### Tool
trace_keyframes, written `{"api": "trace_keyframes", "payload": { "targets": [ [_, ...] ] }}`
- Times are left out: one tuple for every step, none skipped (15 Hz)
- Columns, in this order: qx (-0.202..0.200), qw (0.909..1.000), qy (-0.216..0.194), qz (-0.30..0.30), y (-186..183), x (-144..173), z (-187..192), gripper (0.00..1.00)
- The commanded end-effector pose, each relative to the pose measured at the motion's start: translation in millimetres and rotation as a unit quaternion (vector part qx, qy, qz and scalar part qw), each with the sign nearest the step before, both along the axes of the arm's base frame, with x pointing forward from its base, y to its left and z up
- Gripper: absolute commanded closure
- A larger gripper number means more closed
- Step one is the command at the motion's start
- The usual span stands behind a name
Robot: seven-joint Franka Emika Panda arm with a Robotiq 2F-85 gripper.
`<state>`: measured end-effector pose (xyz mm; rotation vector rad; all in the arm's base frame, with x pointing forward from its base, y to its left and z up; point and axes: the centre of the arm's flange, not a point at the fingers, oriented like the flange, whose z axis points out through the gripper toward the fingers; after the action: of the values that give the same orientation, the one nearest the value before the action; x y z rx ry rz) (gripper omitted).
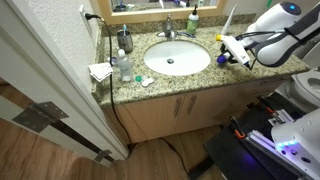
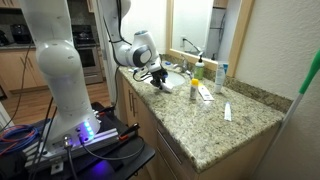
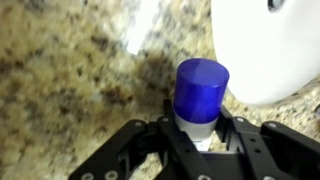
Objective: Lift up the blue and white object
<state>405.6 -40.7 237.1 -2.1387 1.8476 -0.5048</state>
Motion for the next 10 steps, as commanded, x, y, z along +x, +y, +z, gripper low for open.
{"api": "trace_keyframes", "payload": {
  "targets": [
    [0.085,0.9956,-0.027,0.03,-32.1,-5.0,56.3,0.84],
    [0.107,0.993,-0.035,0.036,-19.1,-5.7,55.1,0.84],
    [0.13,0.9897,-0.043,0.043,-12.6,-6.4,53.5,0.84],
    [0.149,0.9866,-0.045,0.048,-6.9,-8.4,52.5,0.84],
    [0.163,0.9843,-0.045,0.051,-0.7,-6.5,53.7,0.84],
    [0.178,0.9816,-0.047,0.052,6.8,-2.1,56.4,0.84],
    [0.192,0.9782,-0.051,0.059,16.2,1.4,61.1,0.84],
    [0.207,0.9746,-0.049,0.071,25.3,6.2,67.4,0.84],
    [0.173,0.9802,-0.051,0.081,32.7,9.0,73.0,0.84],
    [0.136,0.9831,-0.052,0.11,36.6,7.7,76.7,0.84]
  ]
}}
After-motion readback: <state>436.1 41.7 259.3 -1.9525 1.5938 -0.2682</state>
